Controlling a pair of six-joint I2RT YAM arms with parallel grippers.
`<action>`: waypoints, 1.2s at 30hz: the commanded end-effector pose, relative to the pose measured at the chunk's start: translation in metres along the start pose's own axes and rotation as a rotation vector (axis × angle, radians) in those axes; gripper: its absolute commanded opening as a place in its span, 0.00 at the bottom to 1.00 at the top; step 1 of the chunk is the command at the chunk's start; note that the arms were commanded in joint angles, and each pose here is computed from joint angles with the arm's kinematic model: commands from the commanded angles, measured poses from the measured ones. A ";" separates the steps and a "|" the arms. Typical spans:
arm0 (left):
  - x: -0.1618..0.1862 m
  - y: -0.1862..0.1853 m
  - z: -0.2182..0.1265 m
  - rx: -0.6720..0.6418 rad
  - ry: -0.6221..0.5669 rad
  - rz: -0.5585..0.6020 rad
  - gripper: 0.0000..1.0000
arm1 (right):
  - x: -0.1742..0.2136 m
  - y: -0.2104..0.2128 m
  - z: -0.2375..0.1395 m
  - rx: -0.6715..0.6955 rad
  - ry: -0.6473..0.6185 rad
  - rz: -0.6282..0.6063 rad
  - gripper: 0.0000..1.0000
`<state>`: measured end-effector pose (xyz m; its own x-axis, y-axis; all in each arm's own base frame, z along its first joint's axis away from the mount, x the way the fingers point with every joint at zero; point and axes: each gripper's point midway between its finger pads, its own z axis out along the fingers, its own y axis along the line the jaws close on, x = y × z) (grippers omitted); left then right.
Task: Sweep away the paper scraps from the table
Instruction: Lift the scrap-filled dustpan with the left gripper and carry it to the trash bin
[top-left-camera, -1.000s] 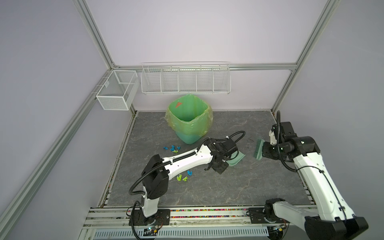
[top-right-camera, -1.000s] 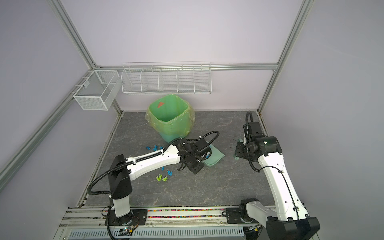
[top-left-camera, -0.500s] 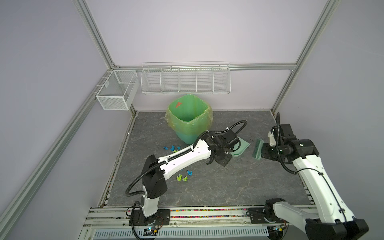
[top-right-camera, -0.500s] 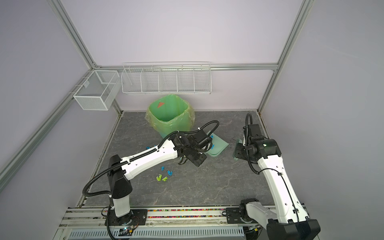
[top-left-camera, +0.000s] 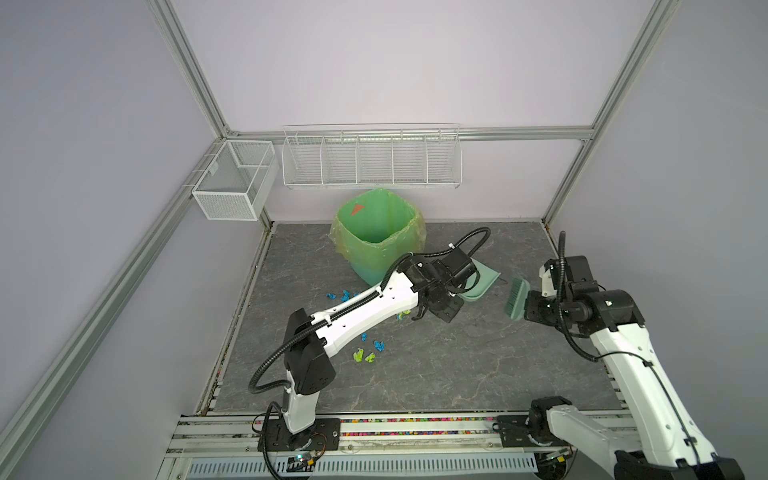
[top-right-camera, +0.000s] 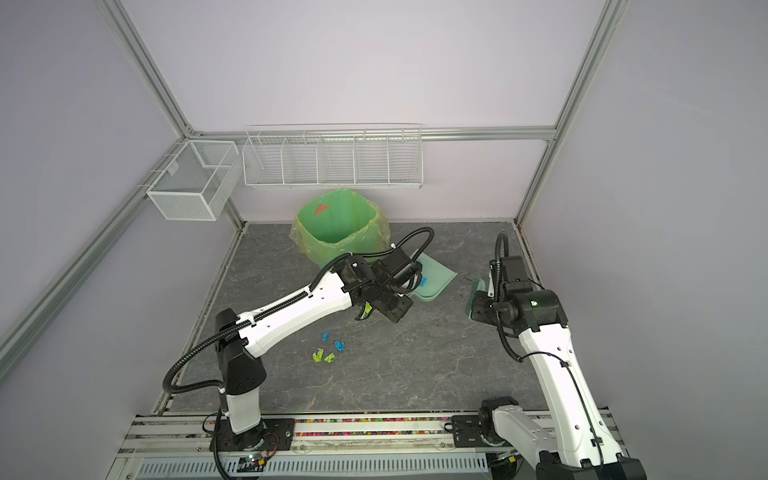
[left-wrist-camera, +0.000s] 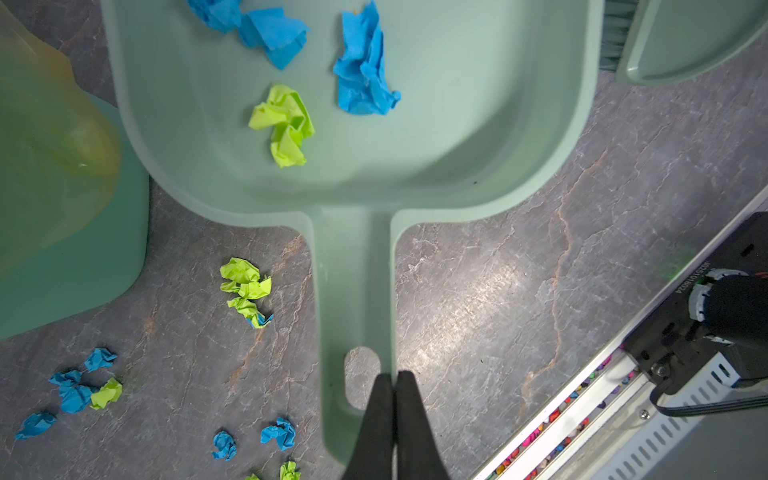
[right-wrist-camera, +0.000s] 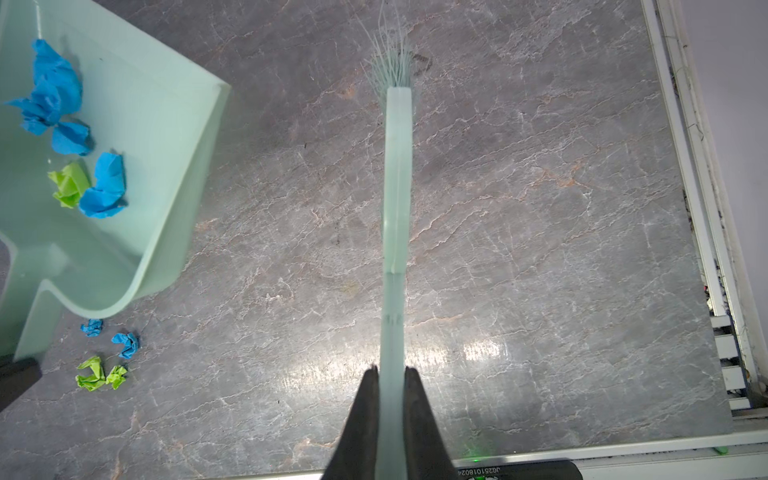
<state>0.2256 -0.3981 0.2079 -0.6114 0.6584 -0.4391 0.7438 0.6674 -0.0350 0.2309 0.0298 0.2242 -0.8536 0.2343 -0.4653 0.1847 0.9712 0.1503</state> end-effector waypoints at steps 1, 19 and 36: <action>-0.008 0.006 -0.007 -0.027 -0.022 -0.020 0.00 | -0.004 0.001 0.001 -0.011 -0.030 0.010 0.07; -0.035 0.019 -0.038 -0.044 -0.101 -0.057 0.00 | -0.001 0.009 0.002 -0.063 -0.019 0.005 0.07; -0.046 0.048 -0.065 -0.015 -0.163 -0.148 0.00 | 0.004 0.008 0.005 -0.066 -0.015 0.000 0.07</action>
<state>0.2718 -0.3836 0.2595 -0.6508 0.5370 -0.5368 0.6627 0.7468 -0.0562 0.2285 0.0374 0.2227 -0.8462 0.2349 -0.4782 0.1571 0.9677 0.1973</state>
